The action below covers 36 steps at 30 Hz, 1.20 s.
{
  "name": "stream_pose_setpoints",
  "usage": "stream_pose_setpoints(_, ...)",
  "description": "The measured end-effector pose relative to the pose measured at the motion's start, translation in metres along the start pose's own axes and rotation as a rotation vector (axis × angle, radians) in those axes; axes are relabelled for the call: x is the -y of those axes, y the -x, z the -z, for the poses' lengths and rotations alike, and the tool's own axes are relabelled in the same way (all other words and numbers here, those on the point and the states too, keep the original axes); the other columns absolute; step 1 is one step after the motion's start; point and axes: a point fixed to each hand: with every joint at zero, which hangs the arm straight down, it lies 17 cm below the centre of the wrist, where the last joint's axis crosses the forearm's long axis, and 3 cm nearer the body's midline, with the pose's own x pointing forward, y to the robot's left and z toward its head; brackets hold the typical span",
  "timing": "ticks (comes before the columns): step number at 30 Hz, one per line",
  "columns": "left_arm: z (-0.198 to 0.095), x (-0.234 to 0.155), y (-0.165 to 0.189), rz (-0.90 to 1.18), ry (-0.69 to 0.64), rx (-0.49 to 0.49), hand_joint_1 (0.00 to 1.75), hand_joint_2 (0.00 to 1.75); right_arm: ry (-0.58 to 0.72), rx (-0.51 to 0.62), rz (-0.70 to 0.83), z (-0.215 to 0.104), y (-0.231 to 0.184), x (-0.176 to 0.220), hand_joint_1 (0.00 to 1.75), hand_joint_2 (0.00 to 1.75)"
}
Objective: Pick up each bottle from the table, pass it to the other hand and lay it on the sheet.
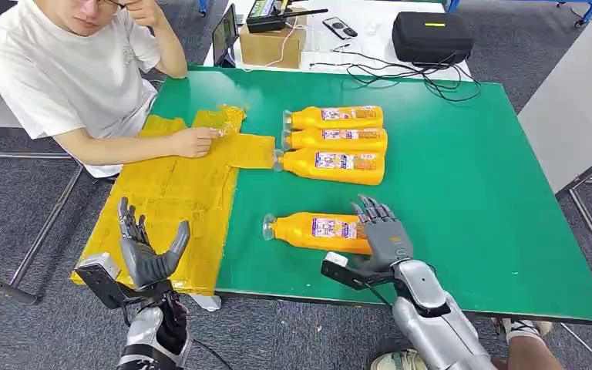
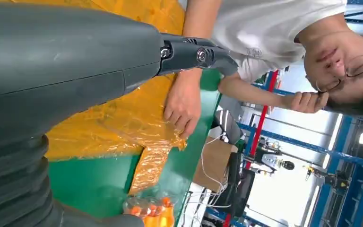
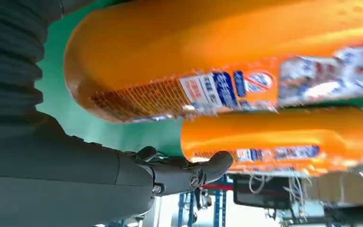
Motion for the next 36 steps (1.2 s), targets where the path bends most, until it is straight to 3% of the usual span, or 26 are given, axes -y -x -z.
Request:
stream_pose_setpoints(7, 0.001, -0.003, 0.000, -0.005, -0.010, -0.002, 0.00, 1.75, -0.199, -0.086, -0.063, 0.003, 0.036, -0.029, 0.00, 1.75)
stream_pose_setpoints(16, 0.004, 0.000, -0.001, -0.009, 0.003, 0.004, 0.00, 1.75, -0.273, -0.133, -0.042, 0.008, 0.063, -0.036, 0.00, 1.75)
stream_pose_setpoints(17, 0.004, 0.000, -0.001, -0.010, 0.002, 0.004, 0.00, 1.75, -0.275, -0.134, -0.043, 0.009, 0.064, -0.036, 0.40, 1.75)
stream_pose_setpoints(18, 0.005, 0.000, -0.001, -0.010, 0.002, 0.005, 0.00, 1.75, -0.277, -0.136, -0.042, 0.009, 0.065, -0.036, 1.75, 1.75)
stream_pose_setpoints(36, 0.005, 0.011, 0.004, -0.029, 0.020, -0.012, 0.00, 1.75, -0.358, -0.051, 0.109, 0.011, 0.063, -0.052, 1.75, 1.75)
